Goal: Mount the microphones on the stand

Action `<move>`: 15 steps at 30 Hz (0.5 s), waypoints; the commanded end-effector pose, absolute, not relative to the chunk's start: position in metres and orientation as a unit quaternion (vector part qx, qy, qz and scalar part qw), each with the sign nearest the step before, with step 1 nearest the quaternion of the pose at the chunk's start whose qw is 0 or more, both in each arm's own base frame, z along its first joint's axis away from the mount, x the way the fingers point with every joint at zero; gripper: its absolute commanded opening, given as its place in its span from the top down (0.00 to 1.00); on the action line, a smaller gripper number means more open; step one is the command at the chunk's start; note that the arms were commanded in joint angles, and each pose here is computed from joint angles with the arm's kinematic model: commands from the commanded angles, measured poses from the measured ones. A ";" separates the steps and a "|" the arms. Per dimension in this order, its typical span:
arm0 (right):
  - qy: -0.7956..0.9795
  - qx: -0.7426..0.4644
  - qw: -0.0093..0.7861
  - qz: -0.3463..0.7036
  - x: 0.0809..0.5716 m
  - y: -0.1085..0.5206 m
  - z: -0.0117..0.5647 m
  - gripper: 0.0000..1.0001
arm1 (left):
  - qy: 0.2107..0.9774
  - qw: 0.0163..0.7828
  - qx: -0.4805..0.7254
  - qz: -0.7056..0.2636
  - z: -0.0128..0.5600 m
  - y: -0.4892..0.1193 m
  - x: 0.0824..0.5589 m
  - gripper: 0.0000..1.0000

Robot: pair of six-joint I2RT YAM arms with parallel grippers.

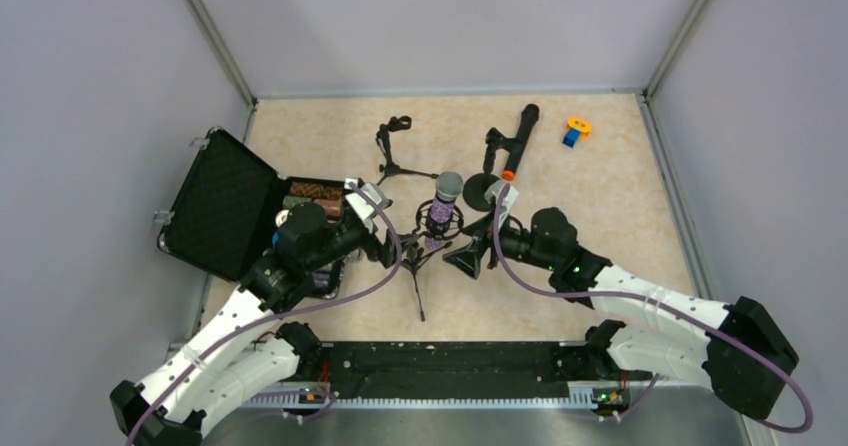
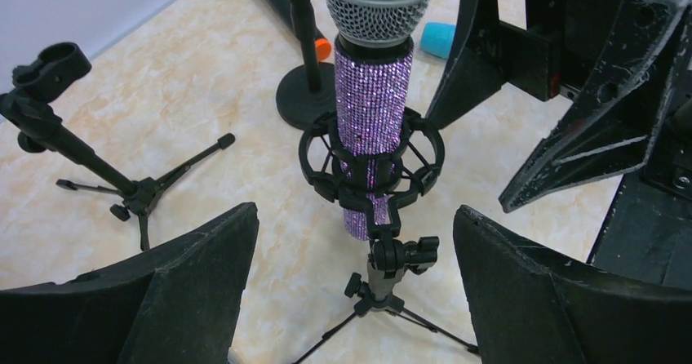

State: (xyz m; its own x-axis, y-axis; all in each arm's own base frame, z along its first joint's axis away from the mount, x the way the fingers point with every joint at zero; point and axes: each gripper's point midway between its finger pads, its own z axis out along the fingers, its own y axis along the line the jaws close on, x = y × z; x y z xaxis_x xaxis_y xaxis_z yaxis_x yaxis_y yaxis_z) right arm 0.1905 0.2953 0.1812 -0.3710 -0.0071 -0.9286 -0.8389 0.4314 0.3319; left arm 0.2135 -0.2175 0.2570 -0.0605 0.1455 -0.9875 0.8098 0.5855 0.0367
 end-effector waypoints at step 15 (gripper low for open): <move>0.689 -0.266 0.511 0.439 0.246 0.336 0.225 0.14 | 0.695 0.575 0.321 -0.287 0.255 -0.212 0.215 0.07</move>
